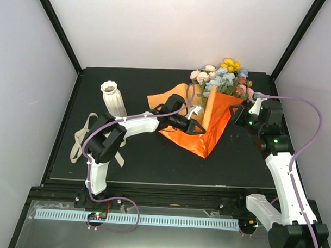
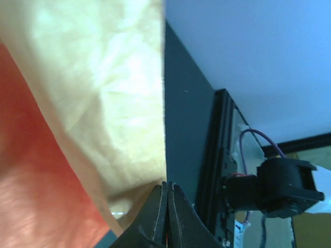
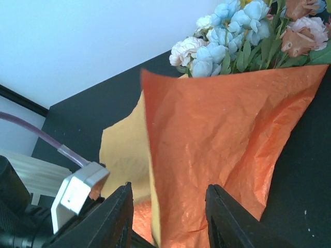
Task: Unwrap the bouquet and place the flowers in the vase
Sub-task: Unfold the wrapping paper at the center of the board.
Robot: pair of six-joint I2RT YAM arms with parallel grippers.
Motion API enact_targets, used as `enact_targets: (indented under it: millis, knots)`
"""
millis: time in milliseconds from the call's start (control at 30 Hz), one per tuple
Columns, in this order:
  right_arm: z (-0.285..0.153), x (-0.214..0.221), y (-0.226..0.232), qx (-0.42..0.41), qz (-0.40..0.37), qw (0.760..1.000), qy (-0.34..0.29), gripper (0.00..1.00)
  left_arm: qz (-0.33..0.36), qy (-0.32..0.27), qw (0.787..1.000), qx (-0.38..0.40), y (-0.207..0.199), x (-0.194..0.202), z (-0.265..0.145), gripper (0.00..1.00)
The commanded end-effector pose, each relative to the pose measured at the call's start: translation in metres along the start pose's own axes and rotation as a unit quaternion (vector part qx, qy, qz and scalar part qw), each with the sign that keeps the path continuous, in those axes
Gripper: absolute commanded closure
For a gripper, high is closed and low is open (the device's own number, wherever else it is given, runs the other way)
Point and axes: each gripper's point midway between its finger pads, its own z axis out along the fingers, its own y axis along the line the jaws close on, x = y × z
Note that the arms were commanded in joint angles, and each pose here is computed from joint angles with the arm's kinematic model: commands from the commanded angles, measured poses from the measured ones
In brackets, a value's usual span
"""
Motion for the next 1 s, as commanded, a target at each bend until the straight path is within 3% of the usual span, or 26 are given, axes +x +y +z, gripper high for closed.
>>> enact_targets:
  millis: [0,200,467,700,967]
  knots:
    - [-0.021,-0.008,0.009,-0.004,-0.002,1.000,-0.022,0.59,0.043,-0.002,0.997,0.065,-0.049,0.005,0.017,0.98]
    - [-0.043,-0.015,0.013,-0.002,-0.008,0.998,-0.055,0.60,0.047,0.007,0.992,0.119,-0.084,0.015,0.044,0.97]
    - [-0.050,-0.013,0.021,-0.021,-0.003,0.999,-0.050,0.63,0.065,0.009,0.989,0.135,-0.105,0.019,0.037,0.61]
    - [-0.049,-0.019,0.034,-0.048,0.016,0.998,-0.046,0.68,0.057,-0.029,0.989,0.132,-0.112,0.019,0.009,0.50]
    - [-0.045,-0.014,0.034,-0.057,0.033,0.997,-0.036,0.68,0.075,-0.046,0.996,-0.026,-0.055,0.020,-0.016,0.31]
